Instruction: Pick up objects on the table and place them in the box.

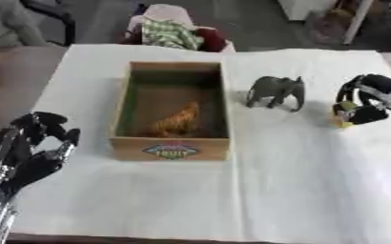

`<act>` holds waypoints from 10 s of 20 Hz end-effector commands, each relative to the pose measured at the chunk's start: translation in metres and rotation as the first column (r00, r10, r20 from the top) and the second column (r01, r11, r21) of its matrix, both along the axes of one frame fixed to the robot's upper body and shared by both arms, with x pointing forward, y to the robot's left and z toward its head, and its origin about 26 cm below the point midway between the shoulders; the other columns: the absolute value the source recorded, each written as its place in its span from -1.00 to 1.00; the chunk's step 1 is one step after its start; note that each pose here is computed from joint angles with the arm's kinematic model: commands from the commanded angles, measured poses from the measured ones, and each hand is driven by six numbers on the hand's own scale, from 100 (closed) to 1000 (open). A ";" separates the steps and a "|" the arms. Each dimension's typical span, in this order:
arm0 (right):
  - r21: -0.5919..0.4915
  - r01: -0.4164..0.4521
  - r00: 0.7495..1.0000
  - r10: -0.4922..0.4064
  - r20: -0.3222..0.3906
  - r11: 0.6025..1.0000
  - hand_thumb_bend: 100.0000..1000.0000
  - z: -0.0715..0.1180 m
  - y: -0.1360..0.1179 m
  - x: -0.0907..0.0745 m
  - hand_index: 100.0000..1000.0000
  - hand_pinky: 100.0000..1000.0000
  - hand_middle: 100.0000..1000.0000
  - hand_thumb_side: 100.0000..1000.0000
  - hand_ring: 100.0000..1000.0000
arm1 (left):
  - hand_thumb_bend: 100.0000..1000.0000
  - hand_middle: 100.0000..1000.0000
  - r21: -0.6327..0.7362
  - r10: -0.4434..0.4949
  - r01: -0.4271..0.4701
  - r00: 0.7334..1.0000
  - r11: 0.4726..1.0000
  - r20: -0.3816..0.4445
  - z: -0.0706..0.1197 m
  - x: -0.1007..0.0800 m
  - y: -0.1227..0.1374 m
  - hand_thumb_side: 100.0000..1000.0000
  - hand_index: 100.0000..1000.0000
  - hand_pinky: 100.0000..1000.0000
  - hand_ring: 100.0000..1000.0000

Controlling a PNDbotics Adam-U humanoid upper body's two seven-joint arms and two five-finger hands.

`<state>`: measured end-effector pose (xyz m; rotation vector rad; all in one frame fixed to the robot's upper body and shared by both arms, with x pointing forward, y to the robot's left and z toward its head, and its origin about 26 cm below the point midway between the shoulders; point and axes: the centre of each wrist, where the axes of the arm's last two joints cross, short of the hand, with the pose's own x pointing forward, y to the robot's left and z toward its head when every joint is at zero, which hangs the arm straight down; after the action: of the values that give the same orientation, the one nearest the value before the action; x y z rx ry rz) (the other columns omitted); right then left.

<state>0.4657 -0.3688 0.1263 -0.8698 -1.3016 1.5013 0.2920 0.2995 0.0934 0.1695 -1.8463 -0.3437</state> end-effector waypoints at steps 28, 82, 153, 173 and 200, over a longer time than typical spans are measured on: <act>-0.060 -0.111 0.993 0.113 0.019 0.992 -1.00 0.053 0.027 0.014 0.74 0.42 0.60 -0.19 0.54 | -0.51 -0.23 0.020 0.002 -0.003 1.000 1.000 0.022 0.008 0.000 0.004 -1.00 0.17 0.44 -0.13; -0.035 -0.380 0.869 0.369 0.329 0.925 -1.00 0.113 0.141 0.030 -0.29 -0.68 -0.53 -0.72 -0.92 | -0.52 -0.22 0.020 -0.017 0.016 1.000 1.000 0.025 0.010 0.001 0.001 -1.00 0.17 0.45 -0.12; -0.180 -0.166 0.981 0.144 -0.127 0.970 -0.48 0.024 0.095 0.034 0.80 0.56 0.73 -0.04 0.74 | -0.51 -0.22 0.016 -0.021 0.020 0.999 1.000 0.027 0.010 0.002 -0.001 -1.00 0.17 0.44 -0.12; -0.046 -0.216 0.964 0.221 0.150 0.975 -1.00 0.050 0.107 0.035 -0.18 -0.47 -0.49 -0.55 -0.69 | -0.51 -0.22 0.014 -0.020 0.019 0.999 1.000 0.025 0.009 0.001 0.000 -1.00 0.17 0.44 -0.12; -0.116 -0.629 0.772 0.635 0.016 0.769 -1.00 0.058 0.279 0.020 0.45 -0.05 0.10 -0.27 -0.11 | -0.51 -0.22 0.017 -0.063 0.063 0.997 0.998 0.034 0.013 0.004 -0.007 -1.00 0.17 0.44 -0.12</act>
<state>0.4848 -0.0948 0.1756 -0.5270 -1.6881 2.0485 0.2950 0.2926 0.0959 0.1244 -1.8545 -0.3798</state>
